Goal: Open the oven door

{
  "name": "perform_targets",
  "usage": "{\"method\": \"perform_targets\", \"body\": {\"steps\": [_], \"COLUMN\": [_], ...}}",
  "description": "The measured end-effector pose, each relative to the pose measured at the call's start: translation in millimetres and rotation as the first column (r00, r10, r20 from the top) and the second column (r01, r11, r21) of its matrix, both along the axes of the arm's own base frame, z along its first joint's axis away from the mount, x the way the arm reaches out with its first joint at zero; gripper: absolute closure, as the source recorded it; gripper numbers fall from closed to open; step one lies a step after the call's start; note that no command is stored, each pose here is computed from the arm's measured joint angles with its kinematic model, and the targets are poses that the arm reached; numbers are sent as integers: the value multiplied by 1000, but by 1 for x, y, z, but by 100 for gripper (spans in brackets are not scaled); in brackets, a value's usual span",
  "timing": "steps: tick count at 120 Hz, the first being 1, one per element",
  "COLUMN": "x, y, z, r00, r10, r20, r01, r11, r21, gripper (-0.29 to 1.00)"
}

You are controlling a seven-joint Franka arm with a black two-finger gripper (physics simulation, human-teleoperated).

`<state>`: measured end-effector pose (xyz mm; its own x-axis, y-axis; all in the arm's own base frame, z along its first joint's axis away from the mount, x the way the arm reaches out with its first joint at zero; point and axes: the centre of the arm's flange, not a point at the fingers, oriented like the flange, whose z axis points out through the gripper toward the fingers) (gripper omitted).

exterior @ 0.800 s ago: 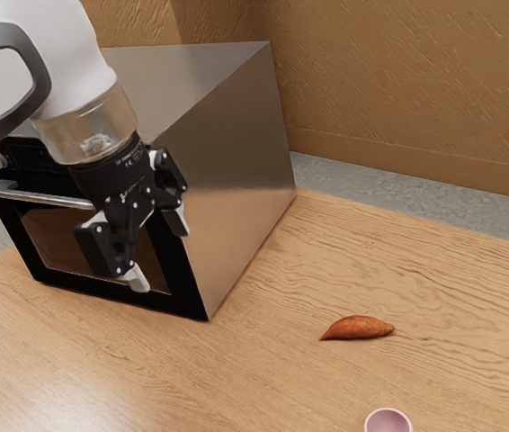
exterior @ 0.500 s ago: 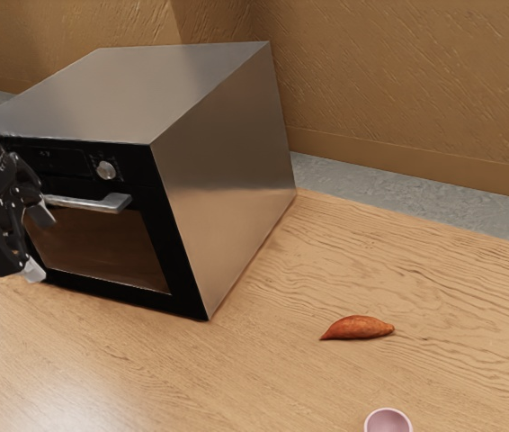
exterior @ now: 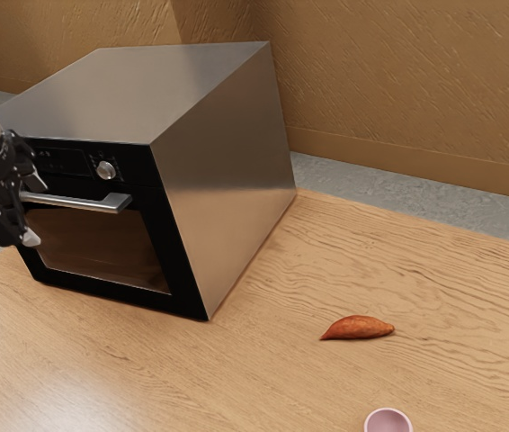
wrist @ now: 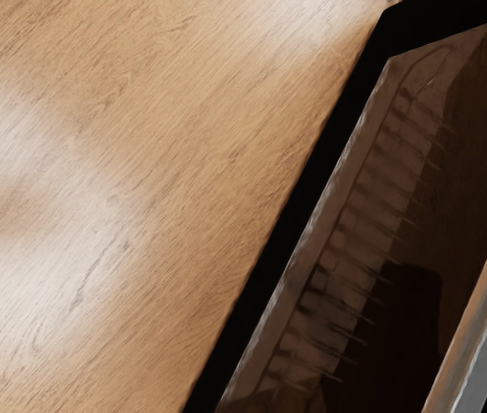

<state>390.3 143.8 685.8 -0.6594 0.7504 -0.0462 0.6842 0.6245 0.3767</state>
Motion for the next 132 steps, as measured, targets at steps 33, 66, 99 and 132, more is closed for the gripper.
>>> {"method": "perform_targets", "body": {"steps": [33, 66, 99, 132], "x": [11, 29, 35, 26], "y": [24, 25, 33, 40], "z": [-13, -22, -46, -73], "r00": [994, 979, 968, 967], "r10": [-95, -196, -240, -242], "r20": [-45, -52, -67, -74], "r01": [97, 200, 244, 246], "r11": [994, 977, 968, 968], "r21": [45, 77, 64, 46], "gripper": [0, 0, 0, 0]}}
